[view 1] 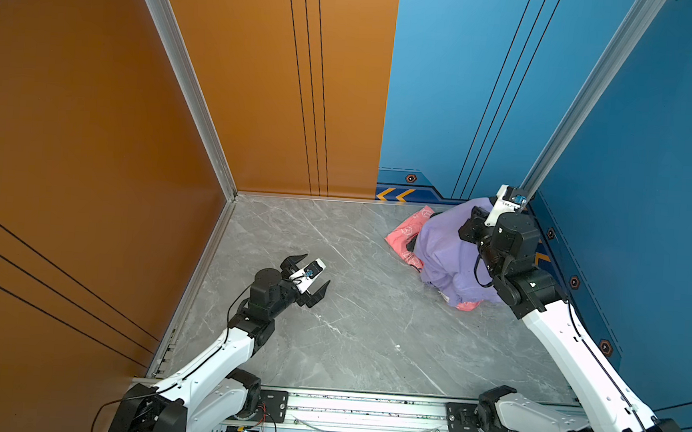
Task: Pick out a specific cloth from the pile
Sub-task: 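Lift the lavender shirt and carry it toward the left gripper, then lower the lavender shirt onto the open table and release it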
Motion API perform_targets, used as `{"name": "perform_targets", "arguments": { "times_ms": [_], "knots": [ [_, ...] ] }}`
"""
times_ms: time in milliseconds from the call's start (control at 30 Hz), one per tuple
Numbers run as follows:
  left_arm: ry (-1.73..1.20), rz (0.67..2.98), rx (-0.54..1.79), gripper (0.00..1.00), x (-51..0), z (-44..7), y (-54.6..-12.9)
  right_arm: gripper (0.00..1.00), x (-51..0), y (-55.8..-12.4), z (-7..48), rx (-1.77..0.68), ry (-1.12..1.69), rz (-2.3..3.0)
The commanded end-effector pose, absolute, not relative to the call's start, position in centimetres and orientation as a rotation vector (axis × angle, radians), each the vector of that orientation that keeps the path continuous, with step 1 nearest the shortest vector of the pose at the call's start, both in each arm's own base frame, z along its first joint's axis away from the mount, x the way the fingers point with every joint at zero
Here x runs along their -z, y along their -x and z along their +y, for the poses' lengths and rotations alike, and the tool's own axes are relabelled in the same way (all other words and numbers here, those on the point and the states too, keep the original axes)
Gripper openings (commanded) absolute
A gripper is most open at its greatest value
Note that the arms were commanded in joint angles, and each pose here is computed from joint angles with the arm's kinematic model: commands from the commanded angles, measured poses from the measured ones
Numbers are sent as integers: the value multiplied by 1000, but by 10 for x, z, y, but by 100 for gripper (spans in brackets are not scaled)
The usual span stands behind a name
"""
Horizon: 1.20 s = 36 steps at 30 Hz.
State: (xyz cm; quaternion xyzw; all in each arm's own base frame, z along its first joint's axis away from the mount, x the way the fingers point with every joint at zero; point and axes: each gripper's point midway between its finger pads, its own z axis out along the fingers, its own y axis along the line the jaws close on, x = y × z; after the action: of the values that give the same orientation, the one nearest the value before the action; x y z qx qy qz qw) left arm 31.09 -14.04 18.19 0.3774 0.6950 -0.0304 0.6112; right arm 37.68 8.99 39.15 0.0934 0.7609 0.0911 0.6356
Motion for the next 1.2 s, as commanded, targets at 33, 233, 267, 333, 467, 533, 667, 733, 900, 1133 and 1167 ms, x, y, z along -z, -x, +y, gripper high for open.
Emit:
{"name": "perform_targets", "arguments": {
  "times_ms": [33,233,267,333,467,533,667,733,900,1133,1167],
  "knots": [
    [-882,1609,57,98,-176,-140,-307,0,-420,-385,119,-183,-91,1680],
    [-883,1609,54,98,-176,-140,-307,0,-418,-400,183,-277,36,1710],
    [-882,1608,53,98,-177,-140,-307,0,-414,-403,195,-296,52,1721],
    [-882,1609,52,98,-176,-139,-306,0,-407,-409,218,-352,79,1747],
    [-883,1604,51,98,-177,-140,-306,0,-395,-419,271,-452,158,1794],
    [-884,1601,51,98,-178,-140,-306,0,-390,-425,295,-486,190,1806],
    [-882,1592,38,98,-180,-139,-306,0,-388,-435,347,-582,243,1816],
    [-880,1590,27,98,-181,-137,-305,0,-390,-442,367,-625,254,1816],
    [-874,1586,1,98,-182,-134,-306,0,-407,-451,409,-728,284,1774],
    [-840,1571,-52,98,-188,-127,-307,13,-356,-443,436,-796,379,1896],
    [-828,1568,-63,98,-191,-125,-308,23,-333,-441,436,-786,400,1948]
  ]
}}
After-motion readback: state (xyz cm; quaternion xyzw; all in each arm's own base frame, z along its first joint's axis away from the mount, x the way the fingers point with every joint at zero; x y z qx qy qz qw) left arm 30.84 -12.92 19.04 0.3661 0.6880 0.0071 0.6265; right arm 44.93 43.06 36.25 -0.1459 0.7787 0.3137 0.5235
